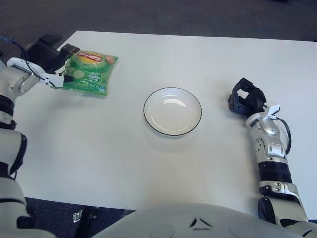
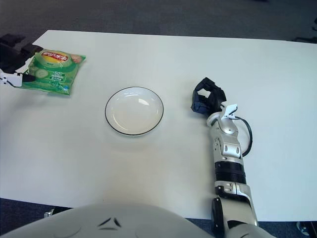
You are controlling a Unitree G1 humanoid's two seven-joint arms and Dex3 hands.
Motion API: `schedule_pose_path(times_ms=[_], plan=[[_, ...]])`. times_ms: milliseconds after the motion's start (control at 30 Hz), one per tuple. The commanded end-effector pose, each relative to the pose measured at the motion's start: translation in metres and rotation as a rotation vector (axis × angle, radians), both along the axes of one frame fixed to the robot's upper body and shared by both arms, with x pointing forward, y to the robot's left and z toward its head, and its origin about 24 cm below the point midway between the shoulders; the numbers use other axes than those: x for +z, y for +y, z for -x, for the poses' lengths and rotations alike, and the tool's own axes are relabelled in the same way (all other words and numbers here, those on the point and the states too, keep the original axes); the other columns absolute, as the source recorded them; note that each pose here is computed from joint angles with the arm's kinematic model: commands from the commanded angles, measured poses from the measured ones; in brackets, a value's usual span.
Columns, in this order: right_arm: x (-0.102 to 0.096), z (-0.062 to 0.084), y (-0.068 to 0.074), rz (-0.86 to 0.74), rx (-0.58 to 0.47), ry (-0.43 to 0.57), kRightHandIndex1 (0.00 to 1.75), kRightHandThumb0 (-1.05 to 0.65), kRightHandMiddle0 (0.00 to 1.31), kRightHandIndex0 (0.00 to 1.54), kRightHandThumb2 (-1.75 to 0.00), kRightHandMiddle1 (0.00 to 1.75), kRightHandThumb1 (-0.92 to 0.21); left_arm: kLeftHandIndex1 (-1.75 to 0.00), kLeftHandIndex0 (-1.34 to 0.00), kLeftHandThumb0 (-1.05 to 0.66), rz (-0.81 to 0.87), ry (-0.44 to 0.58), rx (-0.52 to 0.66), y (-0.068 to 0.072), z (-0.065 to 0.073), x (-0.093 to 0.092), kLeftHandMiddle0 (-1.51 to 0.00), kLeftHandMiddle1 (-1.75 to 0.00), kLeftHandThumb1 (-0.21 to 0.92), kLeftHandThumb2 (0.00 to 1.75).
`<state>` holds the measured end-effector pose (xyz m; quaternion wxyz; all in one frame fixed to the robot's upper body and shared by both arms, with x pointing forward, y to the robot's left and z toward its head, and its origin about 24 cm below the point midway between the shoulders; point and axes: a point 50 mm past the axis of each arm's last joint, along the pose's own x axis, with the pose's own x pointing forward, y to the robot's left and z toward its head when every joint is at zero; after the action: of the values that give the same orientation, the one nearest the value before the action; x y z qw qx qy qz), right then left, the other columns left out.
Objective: Put the snack into the plate.
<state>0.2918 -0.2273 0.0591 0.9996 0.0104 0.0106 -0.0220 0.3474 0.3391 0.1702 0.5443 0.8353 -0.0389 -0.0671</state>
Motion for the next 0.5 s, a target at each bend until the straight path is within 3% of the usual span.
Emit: schedule_pose_path(times_ms=[0,467], plan=[[-0.043,0.019,0.003,-0.045,-0.002,0.207,1.75,-0.48,0.6,1.3,-1.3,1.75,-0.33,-0.33,0.0,-0.9,0.048,-0.012,0.037,-0.001,-0.005,0.008,-0.04,-0.09,0.92,1.0],[-0.042,0.021,0.003,-0.04,0.003,0.207,1.75,-0.48,0.6,1.3,-1.3,1.75,-0.33,-0.36,0.0,-0.9,0.132,0.067,0.072,-0.005,-0.007,-0.002,-0.08,-0.09,0.92,1.13]])
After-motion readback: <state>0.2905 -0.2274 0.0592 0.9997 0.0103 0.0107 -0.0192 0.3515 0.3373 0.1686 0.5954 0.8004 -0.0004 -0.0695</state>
